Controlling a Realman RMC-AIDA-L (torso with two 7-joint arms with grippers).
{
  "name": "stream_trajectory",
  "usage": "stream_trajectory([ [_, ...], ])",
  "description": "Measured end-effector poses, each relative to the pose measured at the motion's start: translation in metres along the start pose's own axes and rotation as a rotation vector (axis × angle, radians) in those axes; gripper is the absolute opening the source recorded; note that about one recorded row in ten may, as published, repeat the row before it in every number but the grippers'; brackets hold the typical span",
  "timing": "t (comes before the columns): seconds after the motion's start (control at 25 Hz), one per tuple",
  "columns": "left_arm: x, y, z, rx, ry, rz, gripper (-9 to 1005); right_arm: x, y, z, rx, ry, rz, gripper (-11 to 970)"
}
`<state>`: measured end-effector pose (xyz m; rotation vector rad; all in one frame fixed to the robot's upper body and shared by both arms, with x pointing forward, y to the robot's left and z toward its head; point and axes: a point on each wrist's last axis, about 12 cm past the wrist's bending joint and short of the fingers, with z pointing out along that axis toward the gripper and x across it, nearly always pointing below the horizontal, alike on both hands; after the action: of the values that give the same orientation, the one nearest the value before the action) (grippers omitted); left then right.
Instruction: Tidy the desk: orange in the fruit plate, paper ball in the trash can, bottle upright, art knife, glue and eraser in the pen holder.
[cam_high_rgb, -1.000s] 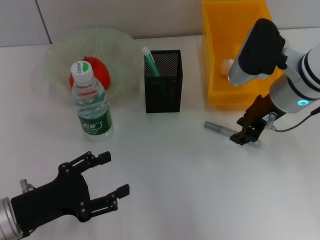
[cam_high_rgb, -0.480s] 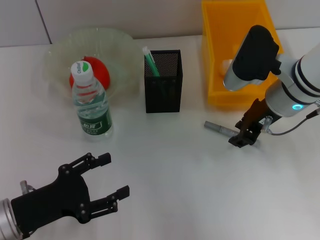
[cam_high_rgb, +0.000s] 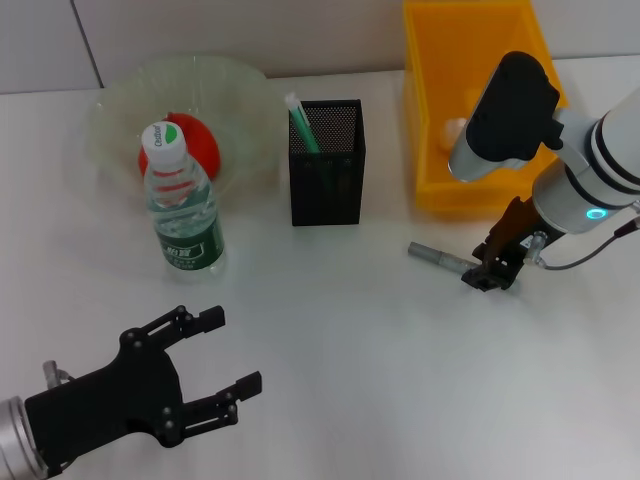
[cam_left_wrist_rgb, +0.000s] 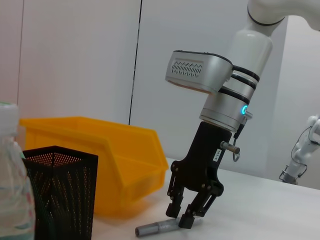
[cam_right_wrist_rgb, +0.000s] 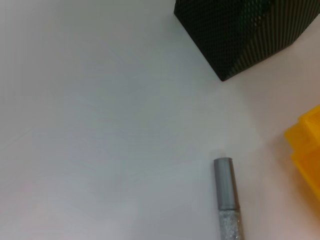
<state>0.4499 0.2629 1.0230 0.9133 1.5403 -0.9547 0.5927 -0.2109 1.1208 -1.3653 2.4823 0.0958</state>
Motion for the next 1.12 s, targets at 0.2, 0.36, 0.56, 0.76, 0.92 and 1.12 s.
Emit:
stream_trajectory([
  [0.2, 0.000, 0.000, 0.000, 0.001, 0.000, -0.001, 844, 0.001, -0.001, 0.002, 0.001, 0.002, 0.005, 327],
  [0.36, 0.001, 0.000, 0.000, -0.002, 0.004, -0.003, 844, 0.001, -0.002, 0.006, -0.006, 0.012, 0.007, 323],
  [0.56, 0.002, 0.000, 0.000, -0.005, 0.007, -0.005, 844, 0.001, -0.002, 0.008, -0.012, 0.018, 0.013, 269],
  [0.76, 0.002, 0.000, 0.000, -0.007, 0.011, -0.005, 844, 0.000, -0.002, 0.005, -0.015, 0.017, 0.006, 173],
  [0.92, 0.002, 0.000, 0.000, -0.009, 0.011, -0.003, 844, -0.002, 0.000, -0.007, -0.019, 0.014, -0.011, 144],
  [1.12, 0.002, 0.000, 0.000, -0.009, 0.010, -0.003, 844, -0.009, 0.005, -0.040, 0.019, -0.018, -0.072, 145],
])
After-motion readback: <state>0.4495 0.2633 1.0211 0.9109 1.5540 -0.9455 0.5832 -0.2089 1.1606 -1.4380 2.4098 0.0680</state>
